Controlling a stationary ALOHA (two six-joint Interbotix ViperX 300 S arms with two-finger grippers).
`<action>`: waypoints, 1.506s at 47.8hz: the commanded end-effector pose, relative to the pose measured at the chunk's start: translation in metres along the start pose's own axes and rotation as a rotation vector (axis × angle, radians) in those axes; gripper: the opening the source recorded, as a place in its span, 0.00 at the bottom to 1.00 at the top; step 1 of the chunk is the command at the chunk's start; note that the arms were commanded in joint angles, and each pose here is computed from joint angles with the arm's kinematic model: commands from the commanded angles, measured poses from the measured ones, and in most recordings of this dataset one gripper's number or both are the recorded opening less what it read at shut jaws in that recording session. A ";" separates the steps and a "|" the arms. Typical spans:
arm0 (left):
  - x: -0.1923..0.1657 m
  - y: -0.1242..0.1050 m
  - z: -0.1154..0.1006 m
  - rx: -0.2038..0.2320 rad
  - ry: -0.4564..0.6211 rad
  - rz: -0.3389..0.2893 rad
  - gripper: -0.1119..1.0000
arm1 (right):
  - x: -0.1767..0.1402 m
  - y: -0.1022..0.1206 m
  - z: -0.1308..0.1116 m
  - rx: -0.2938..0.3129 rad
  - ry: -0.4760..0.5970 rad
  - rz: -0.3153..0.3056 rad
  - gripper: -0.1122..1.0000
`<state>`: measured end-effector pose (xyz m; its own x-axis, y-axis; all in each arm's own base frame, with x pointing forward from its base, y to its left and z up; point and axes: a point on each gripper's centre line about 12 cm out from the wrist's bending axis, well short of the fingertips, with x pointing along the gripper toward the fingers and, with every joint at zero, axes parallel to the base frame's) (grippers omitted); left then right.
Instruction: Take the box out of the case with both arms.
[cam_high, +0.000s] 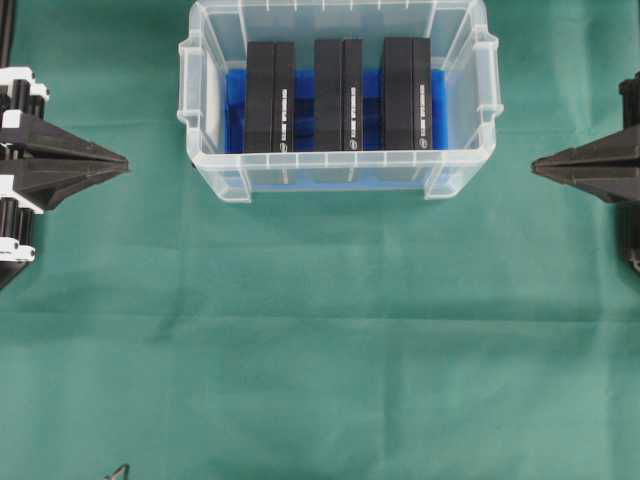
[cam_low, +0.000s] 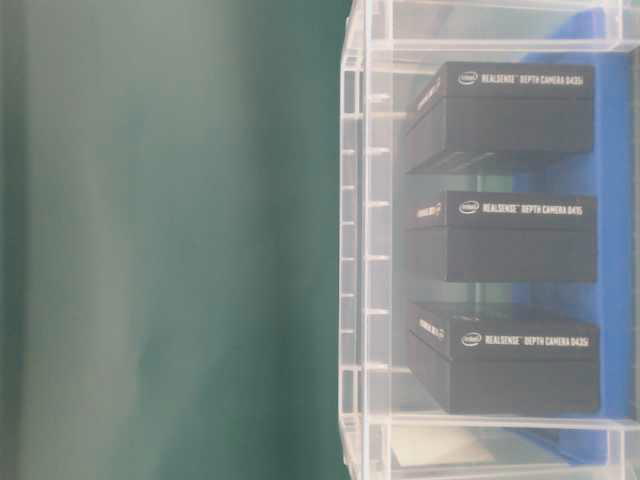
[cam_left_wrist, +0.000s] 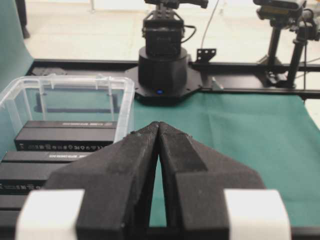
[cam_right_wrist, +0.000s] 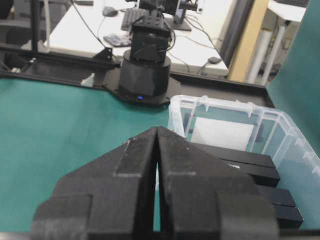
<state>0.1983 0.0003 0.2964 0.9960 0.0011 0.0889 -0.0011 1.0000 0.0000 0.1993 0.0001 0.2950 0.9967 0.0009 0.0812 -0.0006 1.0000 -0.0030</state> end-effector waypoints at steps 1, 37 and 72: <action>0.003 0.007 0.009 0.027 -0.019 0.031 0.10 | 0.002 -0.002 0.004 0.002 -0.006 -0.012 0.10; -0.001 0.009 0.170 0.030 0.010 0.055 0.10 | 0.002 -0.003 0.174 0.000 0.046 -0.016 0.10; -0.020 0.009 0.113 -0.081 0.813 0.090 0.10 | -0.024 -0.003 0.112 0.149 0.934 -0.086 0.10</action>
<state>0.1700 0.0099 0.4082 0.8104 0.0573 -0.5830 -0.1022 0.9938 -0.0444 0.1701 -0.0025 0.4053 0.7252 -0.0134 -0.6884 0.1099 0.9893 0.0965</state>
